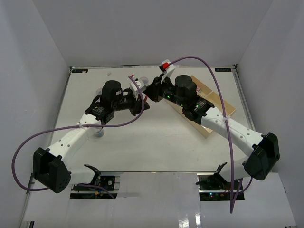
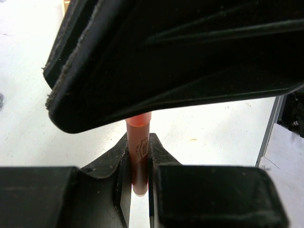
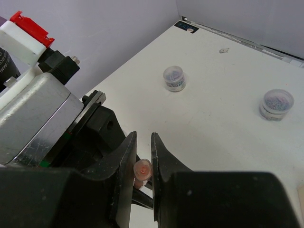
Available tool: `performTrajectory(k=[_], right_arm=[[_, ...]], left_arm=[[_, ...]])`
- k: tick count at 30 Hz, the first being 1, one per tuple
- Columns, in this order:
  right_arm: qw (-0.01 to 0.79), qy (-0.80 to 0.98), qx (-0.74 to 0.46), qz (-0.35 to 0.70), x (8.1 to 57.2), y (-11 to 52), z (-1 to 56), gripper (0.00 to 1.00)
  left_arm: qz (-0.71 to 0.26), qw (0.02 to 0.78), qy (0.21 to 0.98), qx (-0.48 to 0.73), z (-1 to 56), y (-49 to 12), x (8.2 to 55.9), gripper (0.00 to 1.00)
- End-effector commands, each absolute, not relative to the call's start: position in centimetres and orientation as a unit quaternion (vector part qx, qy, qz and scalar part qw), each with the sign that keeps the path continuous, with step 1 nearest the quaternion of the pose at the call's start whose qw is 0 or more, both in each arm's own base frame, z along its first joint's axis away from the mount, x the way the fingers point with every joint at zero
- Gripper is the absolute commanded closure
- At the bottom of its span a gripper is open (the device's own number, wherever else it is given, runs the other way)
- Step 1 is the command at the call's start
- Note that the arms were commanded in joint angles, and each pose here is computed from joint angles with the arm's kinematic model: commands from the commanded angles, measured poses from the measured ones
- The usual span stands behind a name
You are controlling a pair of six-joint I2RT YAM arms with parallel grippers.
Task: Sort the stationery into containers
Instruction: Close the pen cap on the pen.
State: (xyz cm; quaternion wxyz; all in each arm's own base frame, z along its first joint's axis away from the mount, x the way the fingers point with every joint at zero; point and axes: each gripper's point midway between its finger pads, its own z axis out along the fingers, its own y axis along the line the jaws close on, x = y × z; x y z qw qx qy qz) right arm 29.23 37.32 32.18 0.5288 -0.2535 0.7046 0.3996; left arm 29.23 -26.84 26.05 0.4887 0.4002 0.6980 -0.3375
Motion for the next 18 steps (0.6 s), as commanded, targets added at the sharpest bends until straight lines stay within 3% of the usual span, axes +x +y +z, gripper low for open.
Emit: performTrajectory(k=[1, 18], right_arm=[[0.197, 0.859, -0.344, 0.325, 18.8, 34.2, 12.7, 0.92], [0.161, 0.866, -0.348, 0.319, 17.9, 33.8, 10.1, 0.92]], left_arm=[[-0.312, 0.757, 0.436, 0.373, 49.4, -25.8, 28.5, 1.0], [-0.311, 0.774, 0.41, 0.369, 51.6, -25.5, 27.9, 1.0]])
